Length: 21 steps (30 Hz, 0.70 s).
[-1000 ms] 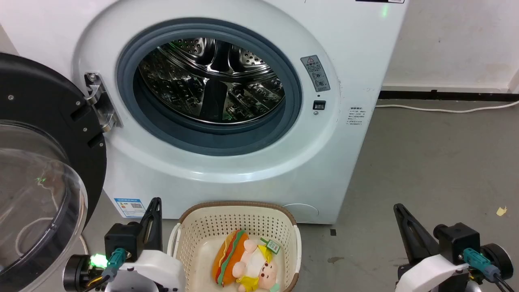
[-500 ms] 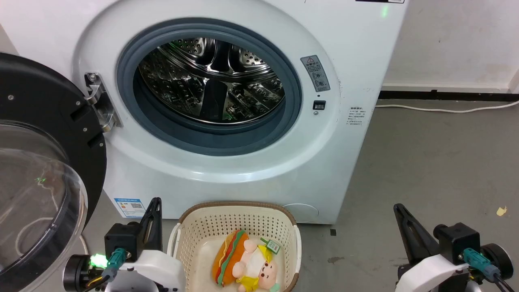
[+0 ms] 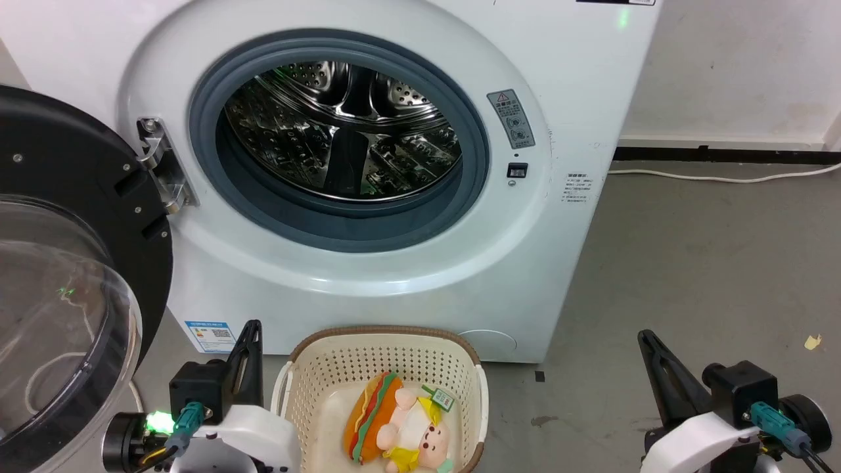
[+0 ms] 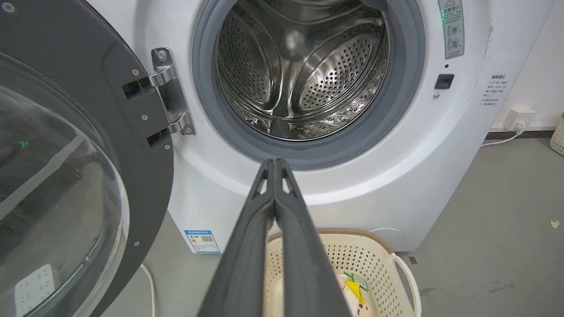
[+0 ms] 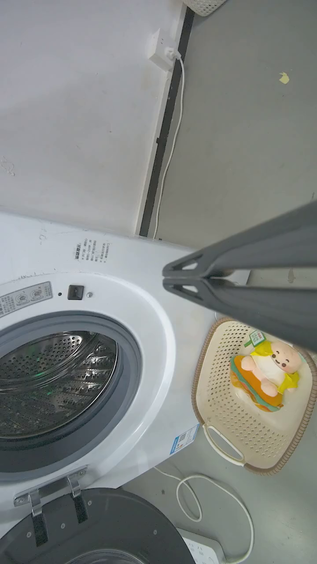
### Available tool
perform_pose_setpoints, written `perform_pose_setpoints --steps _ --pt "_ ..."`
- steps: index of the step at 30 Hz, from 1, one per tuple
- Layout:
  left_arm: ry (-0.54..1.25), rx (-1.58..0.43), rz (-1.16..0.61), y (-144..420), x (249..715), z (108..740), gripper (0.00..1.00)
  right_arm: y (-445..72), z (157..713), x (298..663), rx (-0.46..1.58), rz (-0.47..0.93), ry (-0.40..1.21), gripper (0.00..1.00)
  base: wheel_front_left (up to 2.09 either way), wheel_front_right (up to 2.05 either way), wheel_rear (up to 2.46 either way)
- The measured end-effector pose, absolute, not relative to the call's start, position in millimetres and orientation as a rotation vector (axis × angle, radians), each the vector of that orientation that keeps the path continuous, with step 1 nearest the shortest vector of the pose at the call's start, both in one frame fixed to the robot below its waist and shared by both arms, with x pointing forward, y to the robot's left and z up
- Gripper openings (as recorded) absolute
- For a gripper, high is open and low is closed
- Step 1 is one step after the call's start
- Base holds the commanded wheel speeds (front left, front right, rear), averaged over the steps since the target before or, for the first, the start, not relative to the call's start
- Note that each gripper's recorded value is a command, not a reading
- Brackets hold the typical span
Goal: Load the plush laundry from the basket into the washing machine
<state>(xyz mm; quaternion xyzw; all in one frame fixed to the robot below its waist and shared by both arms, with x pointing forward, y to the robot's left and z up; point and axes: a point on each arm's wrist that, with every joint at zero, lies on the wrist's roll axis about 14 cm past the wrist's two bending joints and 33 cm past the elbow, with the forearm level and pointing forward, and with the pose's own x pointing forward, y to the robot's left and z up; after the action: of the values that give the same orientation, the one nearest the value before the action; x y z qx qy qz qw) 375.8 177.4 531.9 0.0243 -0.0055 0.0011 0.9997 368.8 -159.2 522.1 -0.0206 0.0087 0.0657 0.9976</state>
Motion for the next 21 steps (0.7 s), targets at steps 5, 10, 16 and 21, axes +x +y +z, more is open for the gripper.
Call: perform_pose_setpoints --steps 5,10,16,21 --pt "-0.011 0.049 0.002 177.4 375.8 531.9 0.0 -159.3 522.1 368.8 -0.041 0.131 0.017 0.0 0.0 0.0 0.0" --pt "-0.011 0.048 0.002 177.3 375.9 531.8 1.0 -158.9 521.7 368.7 -0.041 0.133 0.018 1.0 0.0 0.0 0.0" --pt "-0.012 0.048 -0.004 175.3 376.1 531.8 1.0 -159.8 521.8 368.6 -0.038 0.13 0.017 1.0 0.0 0.0 0.0" --pt "-0.018 0.048 -0.014 171.7 376.9 532.0 1.0 -163.3 522.0 368.6 -0.031 0.119 0.011 1.0 0.0 0.0 0.0"
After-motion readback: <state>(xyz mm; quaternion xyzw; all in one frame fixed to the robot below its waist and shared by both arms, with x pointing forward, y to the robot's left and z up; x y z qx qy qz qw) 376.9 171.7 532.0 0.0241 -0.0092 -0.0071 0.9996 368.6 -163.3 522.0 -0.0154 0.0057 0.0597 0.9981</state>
